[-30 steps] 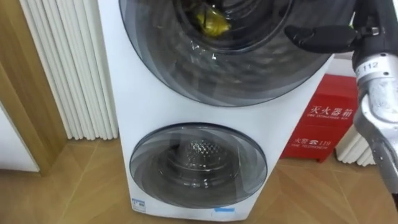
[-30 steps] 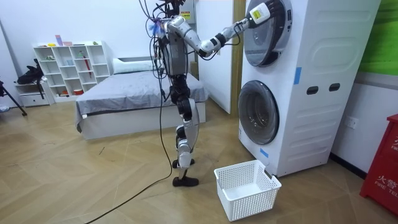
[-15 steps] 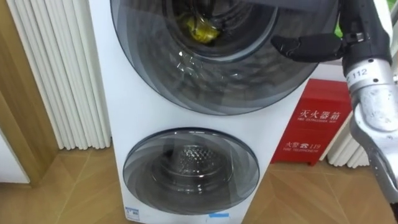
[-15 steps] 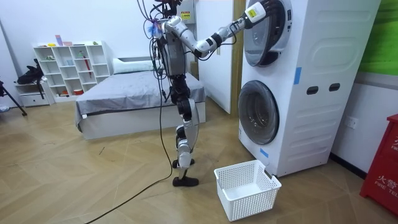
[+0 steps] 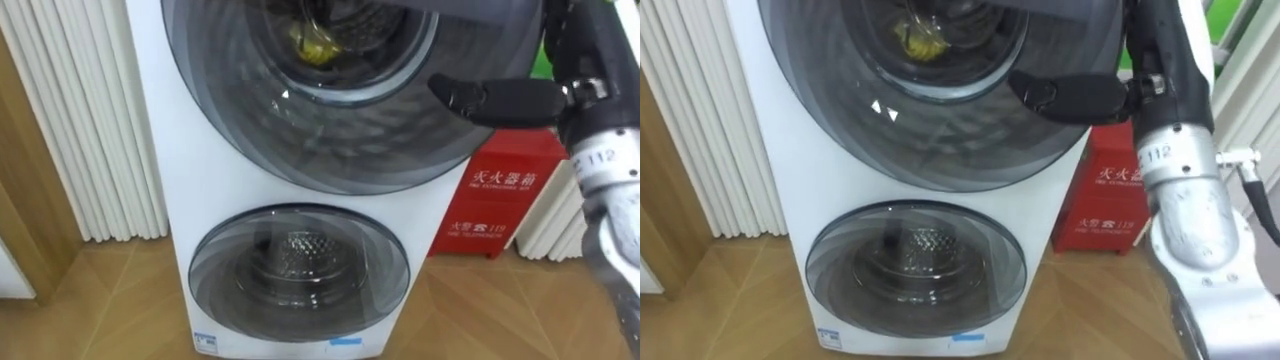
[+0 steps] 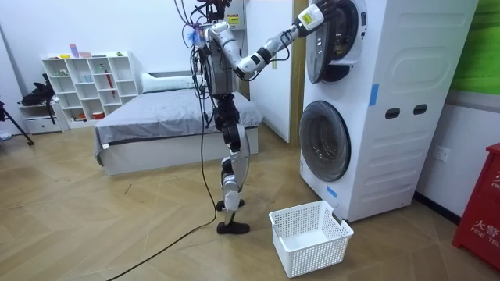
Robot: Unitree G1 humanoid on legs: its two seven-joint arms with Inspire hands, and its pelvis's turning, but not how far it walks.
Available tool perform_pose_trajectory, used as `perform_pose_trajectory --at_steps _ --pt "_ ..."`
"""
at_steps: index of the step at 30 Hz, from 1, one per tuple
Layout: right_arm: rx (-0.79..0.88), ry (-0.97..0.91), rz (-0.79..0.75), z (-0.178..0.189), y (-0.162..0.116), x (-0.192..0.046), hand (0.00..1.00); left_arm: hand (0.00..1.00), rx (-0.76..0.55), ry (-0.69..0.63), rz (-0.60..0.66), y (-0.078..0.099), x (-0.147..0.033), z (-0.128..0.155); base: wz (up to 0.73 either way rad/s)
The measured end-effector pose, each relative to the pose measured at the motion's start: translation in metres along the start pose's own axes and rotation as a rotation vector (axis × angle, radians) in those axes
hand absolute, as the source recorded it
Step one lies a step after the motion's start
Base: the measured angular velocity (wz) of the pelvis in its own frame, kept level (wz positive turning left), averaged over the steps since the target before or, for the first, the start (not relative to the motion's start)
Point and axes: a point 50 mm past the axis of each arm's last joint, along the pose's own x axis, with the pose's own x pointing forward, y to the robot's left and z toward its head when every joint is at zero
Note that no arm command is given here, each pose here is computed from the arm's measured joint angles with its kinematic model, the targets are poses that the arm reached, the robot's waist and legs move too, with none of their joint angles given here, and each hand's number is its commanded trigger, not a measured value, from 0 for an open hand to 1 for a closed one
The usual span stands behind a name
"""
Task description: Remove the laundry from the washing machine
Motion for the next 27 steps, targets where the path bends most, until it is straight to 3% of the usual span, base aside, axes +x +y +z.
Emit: perform_pose_trajectory --at_steps 16,27 --pt "0.021 -0.091 0.116 0.021 0.008 -0.015 0.0 0.0 0.004 -0.037 -0.006 -0.006 -0.002 -0.004 -0.02" --pt "0.174 -0.104 0.18 0.027 0.012 -0.017 0.0 0.0 0.007 -0.038 -0.003 -0.005 -0.002 -0.005 -0.06"
